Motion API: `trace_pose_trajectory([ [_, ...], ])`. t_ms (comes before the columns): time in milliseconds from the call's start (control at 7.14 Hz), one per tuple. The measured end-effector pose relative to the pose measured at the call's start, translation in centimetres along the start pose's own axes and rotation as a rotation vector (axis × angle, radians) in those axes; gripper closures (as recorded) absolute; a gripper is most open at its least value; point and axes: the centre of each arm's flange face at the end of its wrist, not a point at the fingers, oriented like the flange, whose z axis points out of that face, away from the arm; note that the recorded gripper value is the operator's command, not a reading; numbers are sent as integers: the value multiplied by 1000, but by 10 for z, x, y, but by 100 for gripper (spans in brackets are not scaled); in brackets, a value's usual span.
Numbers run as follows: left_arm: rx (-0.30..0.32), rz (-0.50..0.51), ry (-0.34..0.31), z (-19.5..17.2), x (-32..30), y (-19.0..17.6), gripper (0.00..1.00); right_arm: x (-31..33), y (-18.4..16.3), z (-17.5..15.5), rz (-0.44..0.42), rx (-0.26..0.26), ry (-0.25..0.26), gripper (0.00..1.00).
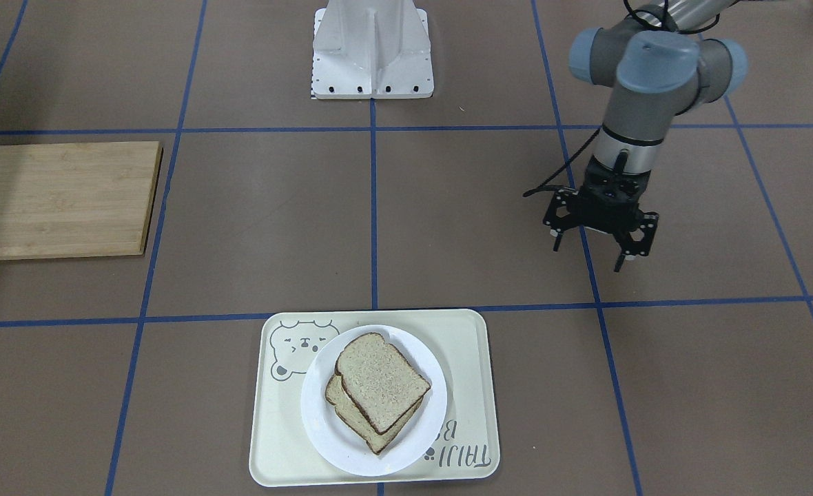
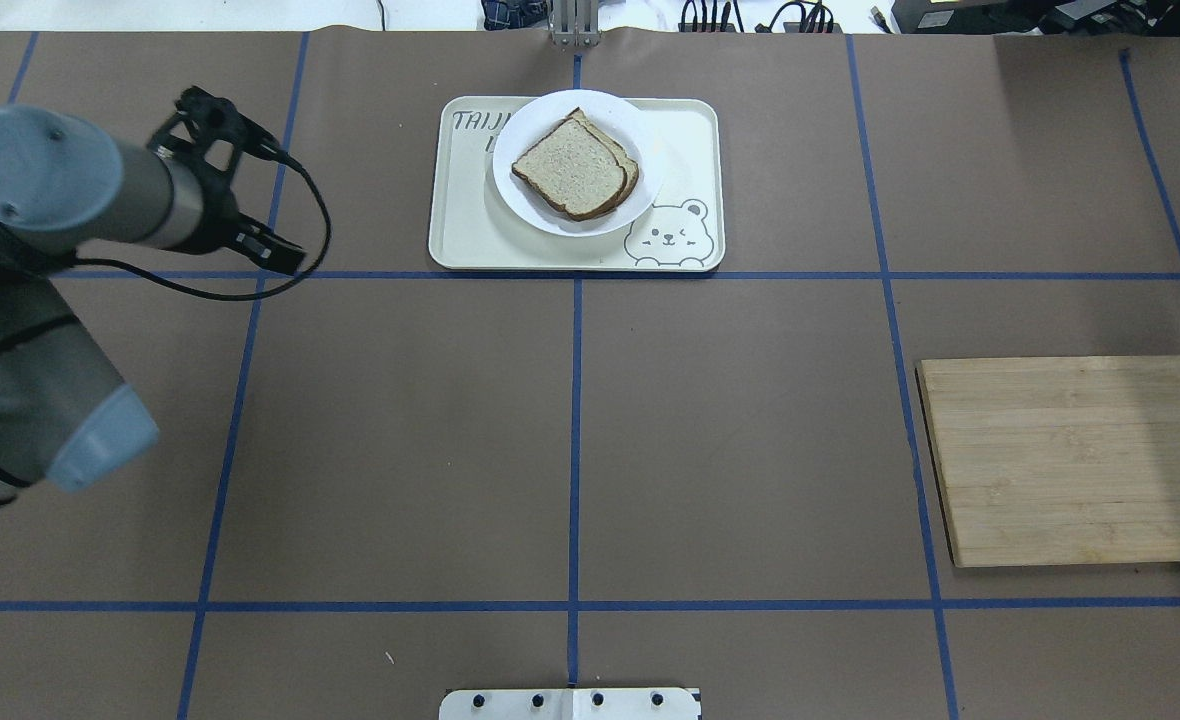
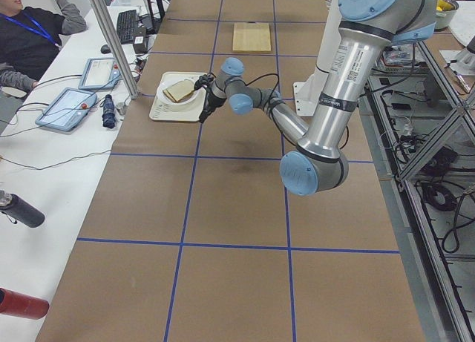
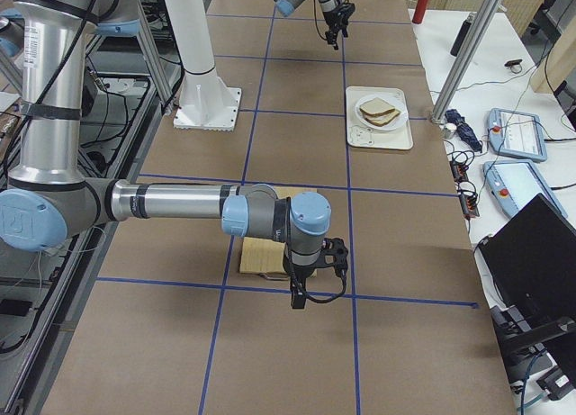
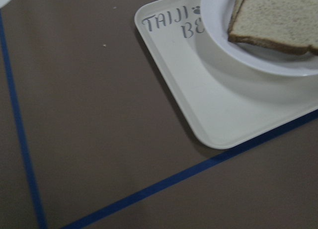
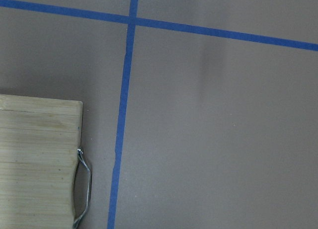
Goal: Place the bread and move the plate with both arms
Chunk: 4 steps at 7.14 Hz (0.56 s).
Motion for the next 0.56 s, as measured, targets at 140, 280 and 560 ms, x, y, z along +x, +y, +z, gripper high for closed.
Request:
trace_pose_trajectory([
  [140, -63, 52, 6, -17, -73, 12, 2, 1, 0, 1, 1, -2, 0, 0],
  [280, -127, 57, 26, -41, -141, 27, 2, 2, 1, 2, 3, -5, 0, 0],
  [560, -264, -1, 41, -72, -233, 66, 2, 4, 1, 5, 5, -10, -1, 0],
])
